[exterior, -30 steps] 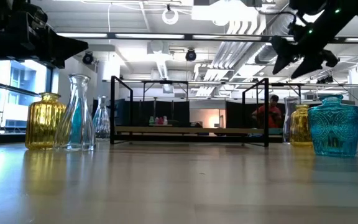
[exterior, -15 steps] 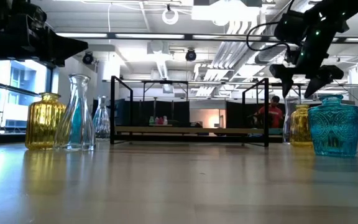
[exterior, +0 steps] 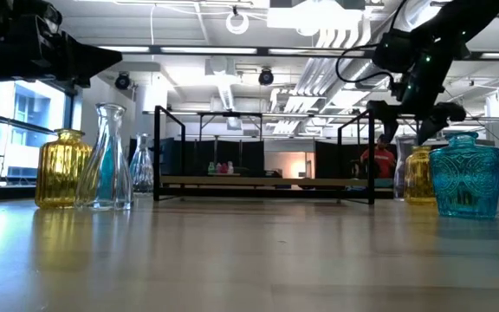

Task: Sort vases onto shelf
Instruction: Put the transparent vase on the shelf

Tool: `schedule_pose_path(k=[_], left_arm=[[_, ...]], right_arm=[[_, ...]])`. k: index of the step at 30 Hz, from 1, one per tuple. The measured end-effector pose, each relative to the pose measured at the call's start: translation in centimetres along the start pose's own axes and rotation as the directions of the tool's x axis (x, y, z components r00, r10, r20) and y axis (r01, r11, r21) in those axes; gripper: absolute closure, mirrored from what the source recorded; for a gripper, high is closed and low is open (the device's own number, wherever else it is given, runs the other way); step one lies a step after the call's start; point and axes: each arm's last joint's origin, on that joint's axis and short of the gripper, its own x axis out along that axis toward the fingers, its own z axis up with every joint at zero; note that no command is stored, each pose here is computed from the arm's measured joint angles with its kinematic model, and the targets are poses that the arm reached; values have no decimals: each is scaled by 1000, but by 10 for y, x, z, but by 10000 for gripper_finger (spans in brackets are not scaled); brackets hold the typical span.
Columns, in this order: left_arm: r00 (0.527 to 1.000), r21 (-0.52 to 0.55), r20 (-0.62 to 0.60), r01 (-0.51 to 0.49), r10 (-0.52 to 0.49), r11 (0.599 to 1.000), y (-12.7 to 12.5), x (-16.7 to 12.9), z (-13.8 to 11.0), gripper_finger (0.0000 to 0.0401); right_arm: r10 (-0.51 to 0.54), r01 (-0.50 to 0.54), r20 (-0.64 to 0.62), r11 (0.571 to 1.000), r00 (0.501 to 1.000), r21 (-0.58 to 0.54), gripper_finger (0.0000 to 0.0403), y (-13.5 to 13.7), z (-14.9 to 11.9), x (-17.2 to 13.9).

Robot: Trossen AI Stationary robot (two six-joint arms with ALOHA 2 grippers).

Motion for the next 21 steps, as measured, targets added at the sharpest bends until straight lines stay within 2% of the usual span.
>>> schedule_pose_path(k=[8,16,21], left_arm=[[1000,16,10,-1,1,1000,0,0,1,401],[1000,10,15,-1,1,1000,0,0,1,401],[1000,10,14,-1,1,1000,0,0,1,401]], right_arm=[[-24,25,-34,1000,999,8,148,4,-4,10],[-78,78,7,997,997,8,228,3,-3,10],[-69,69,16,998,997,-1,234,2,-2,8]])
